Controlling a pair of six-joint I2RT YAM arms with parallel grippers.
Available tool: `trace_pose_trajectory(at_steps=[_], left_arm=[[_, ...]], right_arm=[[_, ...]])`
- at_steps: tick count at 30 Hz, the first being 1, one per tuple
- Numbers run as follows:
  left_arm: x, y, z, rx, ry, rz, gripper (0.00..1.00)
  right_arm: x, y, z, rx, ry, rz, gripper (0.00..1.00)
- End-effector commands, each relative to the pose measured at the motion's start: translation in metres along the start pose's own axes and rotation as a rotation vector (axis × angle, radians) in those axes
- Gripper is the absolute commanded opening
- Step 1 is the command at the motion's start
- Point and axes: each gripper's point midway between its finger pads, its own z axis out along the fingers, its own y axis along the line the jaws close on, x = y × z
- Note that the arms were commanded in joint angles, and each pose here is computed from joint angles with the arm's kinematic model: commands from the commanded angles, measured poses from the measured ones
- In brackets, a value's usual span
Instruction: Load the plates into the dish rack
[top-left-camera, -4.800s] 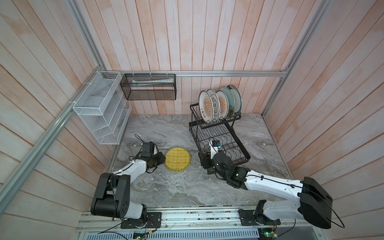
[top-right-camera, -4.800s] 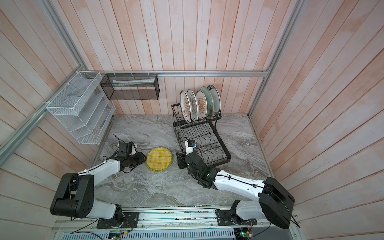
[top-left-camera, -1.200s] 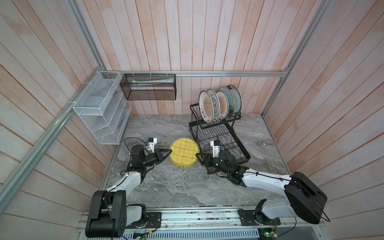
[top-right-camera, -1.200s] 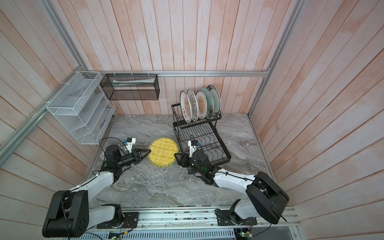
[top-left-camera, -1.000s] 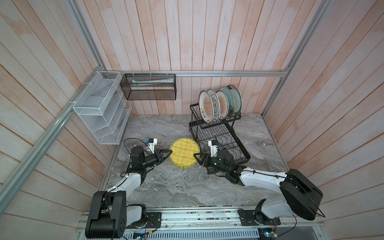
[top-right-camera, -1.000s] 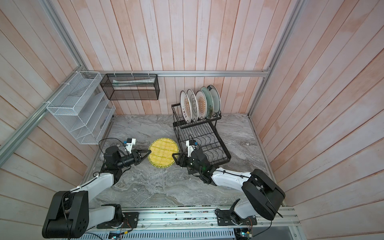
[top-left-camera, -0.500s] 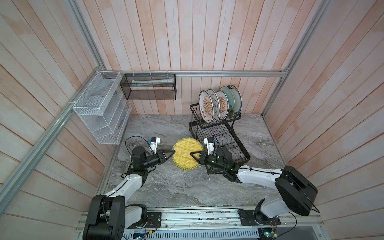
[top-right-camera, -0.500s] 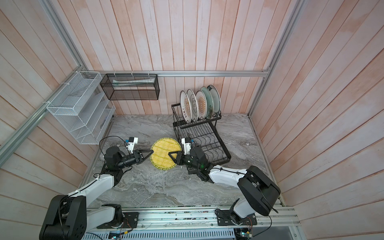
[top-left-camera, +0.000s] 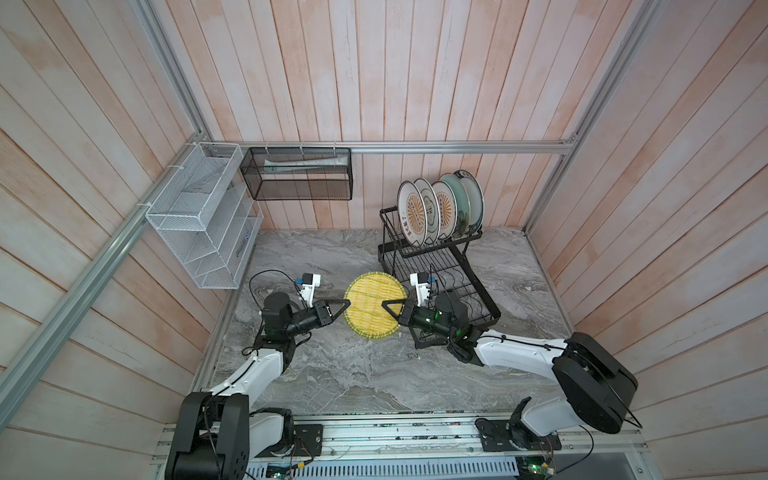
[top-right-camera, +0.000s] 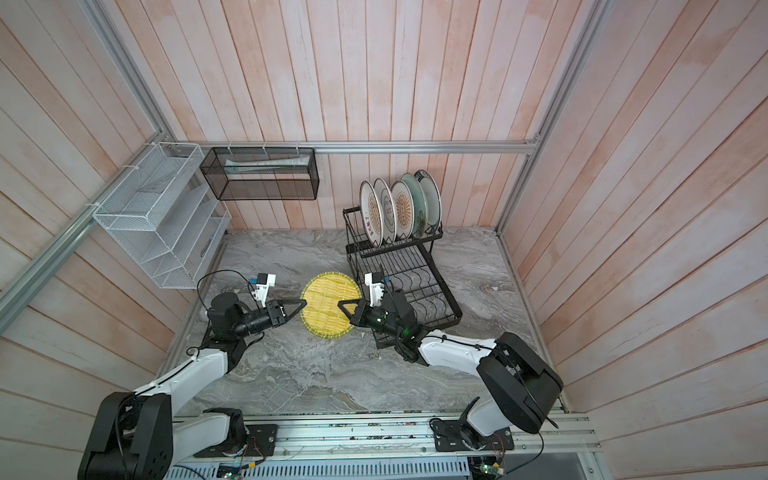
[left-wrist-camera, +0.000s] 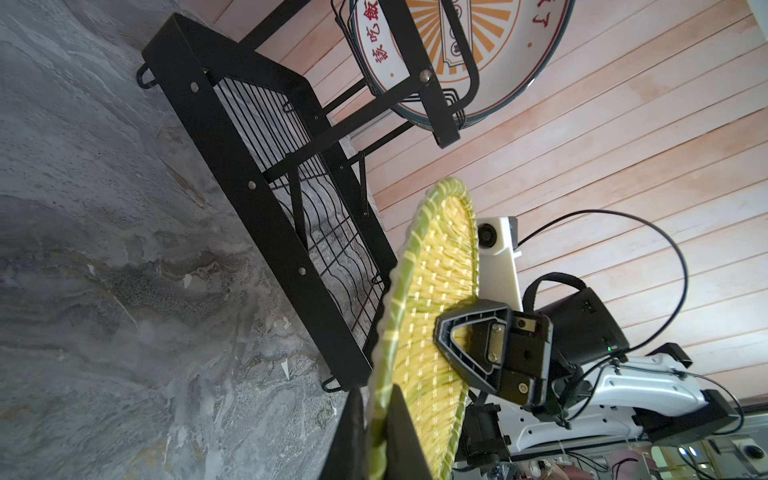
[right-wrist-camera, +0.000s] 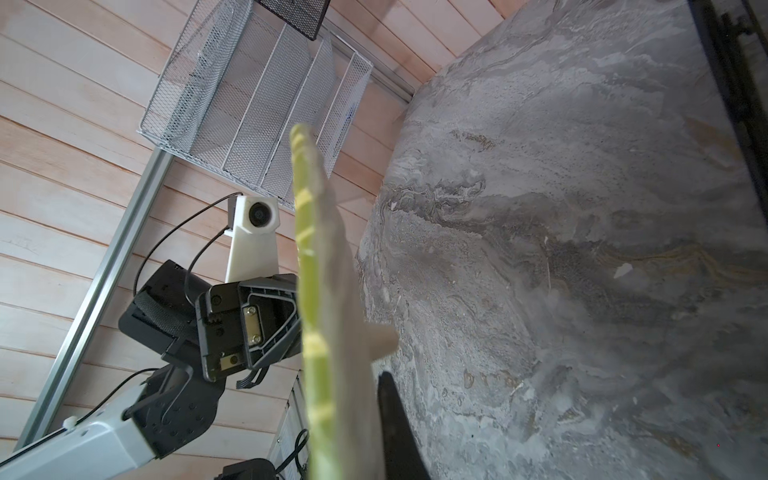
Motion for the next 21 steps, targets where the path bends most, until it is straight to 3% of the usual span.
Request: trace_pose_trajectory(at_steps=[1, 7, 16, 21], left_arm=[[-0.008, -0.011, 0.001, 0.003, 0.007, -0.032, 0.09], [-0.010, -0.008, 0.001, -0.043, 0.019, -0.026, 0.35], [-0.015, 0.002, -0.004, -0.171, 0.020, -0.016, 0.40], [-0.011, 0.033, -0.009, -0.312, 0.017, -0.041, 0.41]], right_arm=[[0.000, 0.000, 0.000, 0.010, 0.001, -0.085, 0.00], [-0.006, -0.005, -0.007, 0.054, -0.028, -0.108, 0.00], [-0.027, 0.001, -0.024, 0.144, -0.097, -0.212, 0.00], [-0.051, 0.021, -0.038, 0.179, -0.158, -0.322, 0.00]])
